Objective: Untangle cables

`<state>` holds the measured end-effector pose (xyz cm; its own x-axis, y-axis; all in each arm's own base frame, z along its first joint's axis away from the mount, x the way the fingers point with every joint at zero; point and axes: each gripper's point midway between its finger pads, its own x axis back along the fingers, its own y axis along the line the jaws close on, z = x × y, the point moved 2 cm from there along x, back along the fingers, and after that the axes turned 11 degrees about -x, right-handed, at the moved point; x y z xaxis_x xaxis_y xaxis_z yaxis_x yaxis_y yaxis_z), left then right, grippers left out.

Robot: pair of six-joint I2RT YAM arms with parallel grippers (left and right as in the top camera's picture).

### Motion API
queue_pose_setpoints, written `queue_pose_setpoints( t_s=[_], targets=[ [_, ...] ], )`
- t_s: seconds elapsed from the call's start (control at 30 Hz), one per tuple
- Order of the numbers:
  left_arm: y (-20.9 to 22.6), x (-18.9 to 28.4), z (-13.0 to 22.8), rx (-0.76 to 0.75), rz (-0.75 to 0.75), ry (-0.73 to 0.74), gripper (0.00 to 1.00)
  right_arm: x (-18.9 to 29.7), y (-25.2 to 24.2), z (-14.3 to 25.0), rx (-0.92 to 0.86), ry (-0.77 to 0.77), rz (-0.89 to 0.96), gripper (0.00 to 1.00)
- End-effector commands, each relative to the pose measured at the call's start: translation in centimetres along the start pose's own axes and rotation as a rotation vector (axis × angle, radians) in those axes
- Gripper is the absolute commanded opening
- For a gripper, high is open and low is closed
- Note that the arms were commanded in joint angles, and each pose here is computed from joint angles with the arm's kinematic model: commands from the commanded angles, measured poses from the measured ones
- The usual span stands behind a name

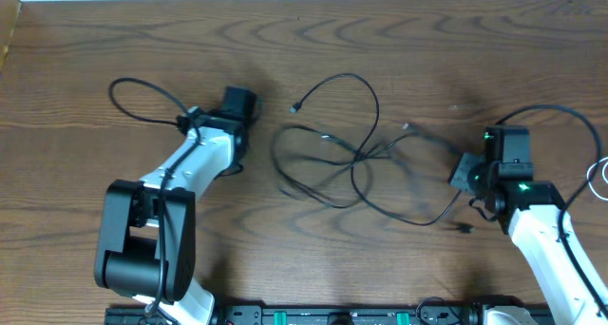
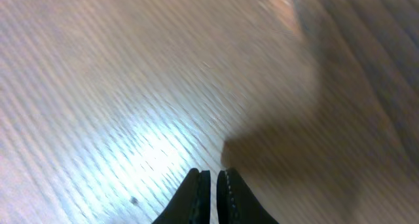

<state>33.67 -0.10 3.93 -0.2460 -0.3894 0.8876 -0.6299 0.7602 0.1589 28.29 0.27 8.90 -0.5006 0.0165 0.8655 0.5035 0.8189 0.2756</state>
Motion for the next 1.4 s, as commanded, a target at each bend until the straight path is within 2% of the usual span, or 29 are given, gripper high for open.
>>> queue_pose_setpoints(
  t_s=[0.0, 0.1, 0.23, 0.3, 0.33, 0.4, 0.47, 0.5, 0.53, 0.67, 1.07, 1.3, 1.37],
  targets=[
    [-0.4, 0.5, -0.5, 0.077, 0.050, 0.024, 0.13, 0.6, 2.2, -1.0, -0.103, -0.024, -0.128, 0.01],
    [-3.6, 1.2, 1.6, -0.001, 0.254, 0.169, 0.13, 1.4, 6.8, -0.2, 0.032, 0.050, -0.391, 0.02],
    [-5.2, 1.8, 1.8, -0.079, 0.361, 0.189, 0.13, 2.1, 8.5, 0.8, 0.161, 0.084, -0.509, 0.02],
    [-7.3, 2.9, 2.3, -0.180, 0.510, 0.216, 0.14, 2.9, 9.5, 1.7, 0.245, 0.121, -0.600, 0.02],
    [-8.8, 3.9, 2.7, -0.242, 0.629, 0.234, 0.17, 3.2, 9.9, 2.2, 0.288, 0.138, -0.641, 0.02],
    [-11.7, 6.8, 3.2, -0.372, 0.896, 0.239, 0.37, 3.4, 10.1, 2.9, 0.340, 0.153, -0.670, 0.02],
    [-13.6, 9.6, 3.2, -0.471, 1.117, 0.210, 0.61, 2.7, 9.4, 2.7, 0.338, 0.140, -0.611, 0.01],
    [-14.2, 10.7, 3.1, -0.503, 1.195, 0.190, 0.68, 2.4, 9.0, 2.5, 0.333, 0.133, -0.578, 0.01],
    [-14.6, 11.5, 3.0, -0.528, 1.248, 0.170, 0.72, 2.1, 8.7, 2.5, 0.328, 0.130, -0.558, 0.02],
    [-15.6, 13.9, 2.8, -0.604, 1.401, 0.105, 0.72, 1.8, 8.6, 2.7, 0.321, 0.147, -0.548, 0.02],
    [-18.8, 18.5, 7.7, -0.841, 1.543, 0.013, 0.70, 0.8, 9.1, 4.3, 0.346, 0.207, -0.543, 0.01],
    [-19.8, 16.7, 8.7, -0.851, 1.349, -0.047, 0.70, 0.7, 9.3, 4.1, 0.317, 0.204, -0.547, 0.01],
    [-19.9, 16.2, 9.3, -0.861, 1.294, -0.050, 0.66, 0.8, 9.5, 3.8, 0.316, 0.191, -0.555, 0.01]
  ],
)
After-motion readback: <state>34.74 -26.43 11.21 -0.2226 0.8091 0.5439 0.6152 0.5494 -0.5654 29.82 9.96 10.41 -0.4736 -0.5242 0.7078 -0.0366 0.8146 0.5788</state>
